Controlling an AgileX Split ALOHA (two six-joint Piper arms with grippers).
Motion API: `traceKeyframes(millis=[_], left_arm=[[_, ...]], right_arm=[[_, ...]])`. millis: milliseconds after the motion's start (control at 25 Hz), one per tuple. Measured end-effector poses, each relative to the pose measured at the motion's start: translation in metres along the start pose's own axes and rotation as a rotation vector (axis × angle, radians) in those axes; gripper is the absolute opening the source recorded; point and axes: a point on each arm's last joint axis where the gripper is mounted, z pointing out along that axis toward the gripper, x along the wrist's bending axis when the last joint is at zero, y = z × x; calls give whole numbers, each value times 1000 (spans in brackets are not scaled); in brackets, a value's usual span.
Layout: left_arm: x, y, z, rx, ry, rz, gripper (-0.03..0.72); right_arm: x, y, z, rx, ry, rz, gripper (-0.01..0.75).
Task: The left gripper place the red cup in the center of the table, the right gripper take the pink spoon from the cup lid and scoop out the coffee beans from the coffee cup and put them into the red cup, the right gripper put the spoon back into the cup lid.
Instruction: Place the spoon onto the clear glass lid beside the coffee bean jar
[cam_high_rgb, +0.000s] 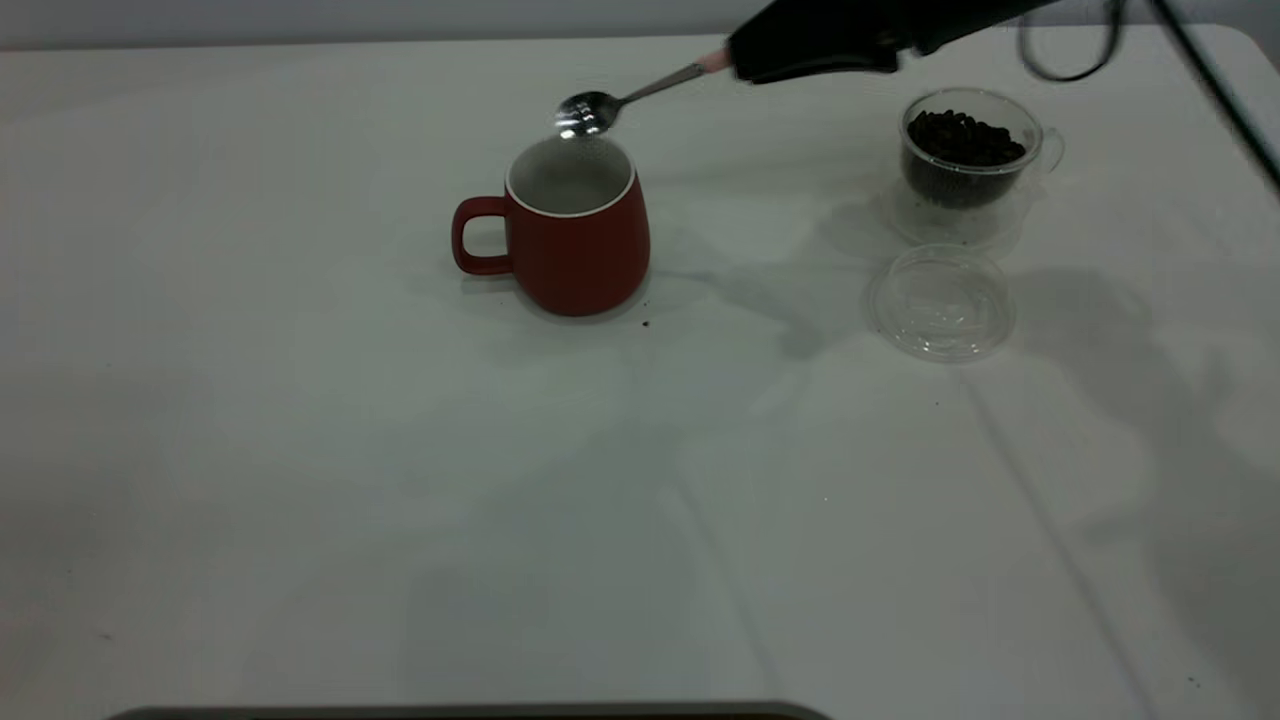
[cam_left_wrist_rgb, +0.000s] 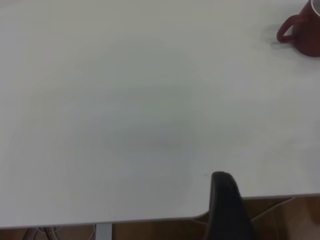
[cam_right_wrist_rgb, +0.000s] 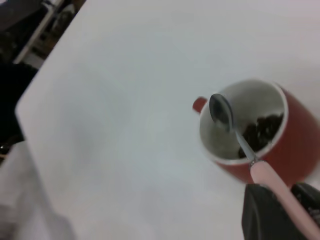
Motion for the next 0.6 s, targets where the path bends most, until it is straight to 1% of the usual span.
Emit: traceKeyframes(millis=[120,200,400,480,600], left_arm=[[0,0,0,0,0,0,505],[0,0,0,0,0,0,505],[0,0,0,0,0,1,505],[0,0,0,0,0,2,505],[0,0,0,0,0,2,505]], right_arm=[[-15,-1,-38,20,30,118,100],[-27,-7,-58,44,28,190,100],[-51,-29,-94,173,-42,251,100],[-59,-36,-102,196,-59,275,100],[-75,-48,-113,186,-77,346,100]])
